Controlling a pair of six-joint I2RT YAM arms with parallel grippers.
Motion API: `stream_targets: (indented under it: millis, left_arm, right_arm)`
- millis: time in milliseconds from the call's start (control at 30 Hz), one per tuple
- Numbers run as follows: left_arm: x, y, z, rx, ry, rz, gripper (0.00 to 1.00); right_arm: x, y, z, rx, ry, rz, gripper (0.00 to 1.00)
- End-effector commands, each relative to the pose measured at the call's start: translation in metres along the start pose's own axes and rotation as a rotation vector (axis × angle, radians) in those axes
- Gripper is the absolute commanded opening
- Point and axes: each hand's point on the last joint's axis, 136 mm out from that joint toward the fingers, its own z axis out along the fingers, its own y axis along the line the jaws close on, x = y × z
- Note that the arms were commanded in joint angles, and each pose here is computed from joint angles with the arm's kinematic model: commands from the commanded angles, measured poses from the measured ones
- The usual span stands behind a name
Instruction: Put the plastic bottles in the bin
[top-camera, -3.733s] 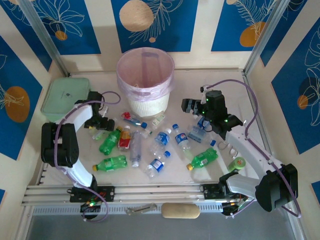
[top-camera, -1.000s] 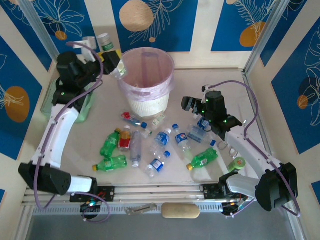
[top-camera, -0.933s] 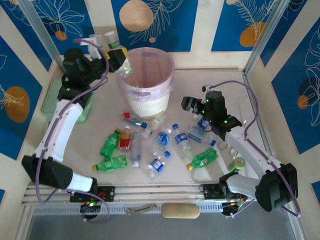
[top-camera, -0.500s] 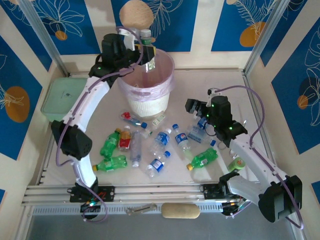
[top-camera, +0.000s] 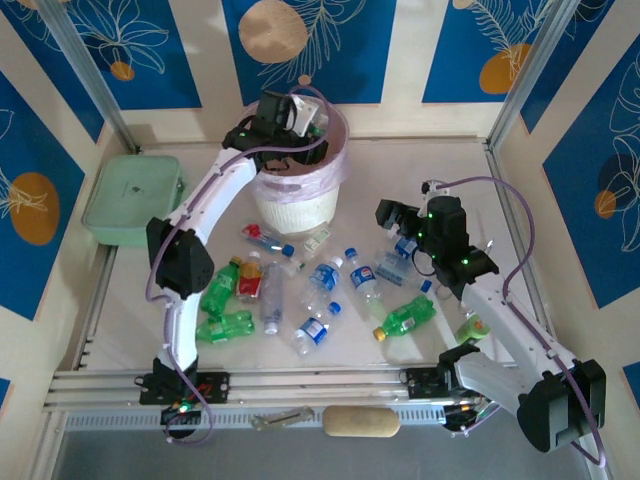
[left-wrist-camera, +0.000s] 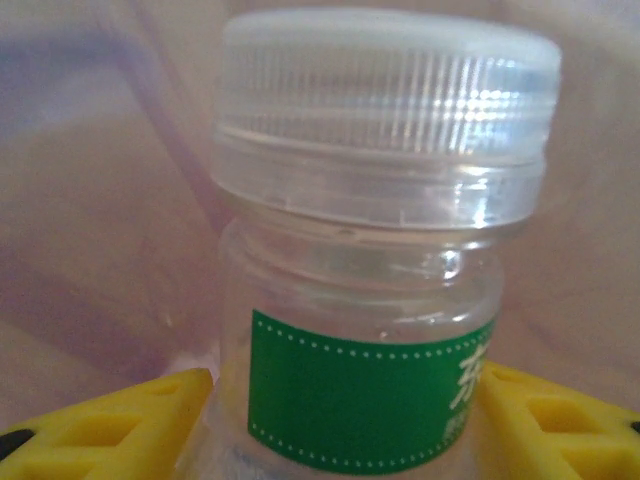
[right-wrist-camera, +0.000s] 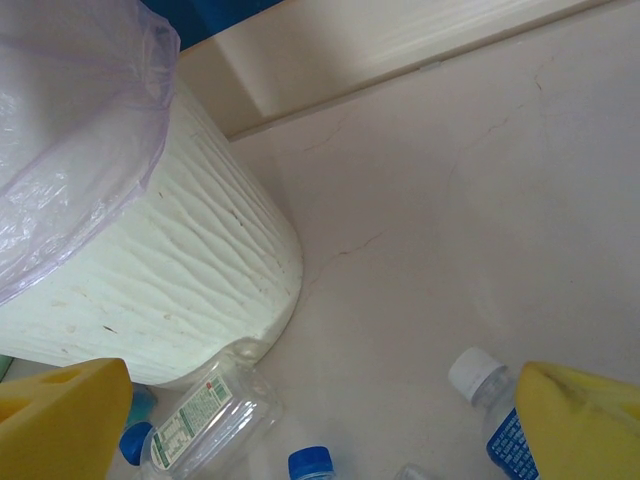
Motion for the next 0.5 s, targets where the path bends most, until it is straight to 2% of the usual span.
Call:
stream_targets:
  millis: [0,200,467]
  left_arm:
    - [0.015,0.002,0.006,-0.034,0.076,0.05,0.51]
    - [0.034,0.008,0.015,-0.057,0.138,0.062,0.52]
    - [0.035,0.01,0.014,-0.072,0.148,0.071,0.56]
  right_arm:
    - [-0.002,-0.002,-0.003,0.001,-0.019,0.021,0.99]
    - [-0.003,0.0,-0.003,-0.007,-0.02,0.026,0.99]
    - [-0.003,0.001,-0.002,-0.015,-0.018,0.028,0.99]
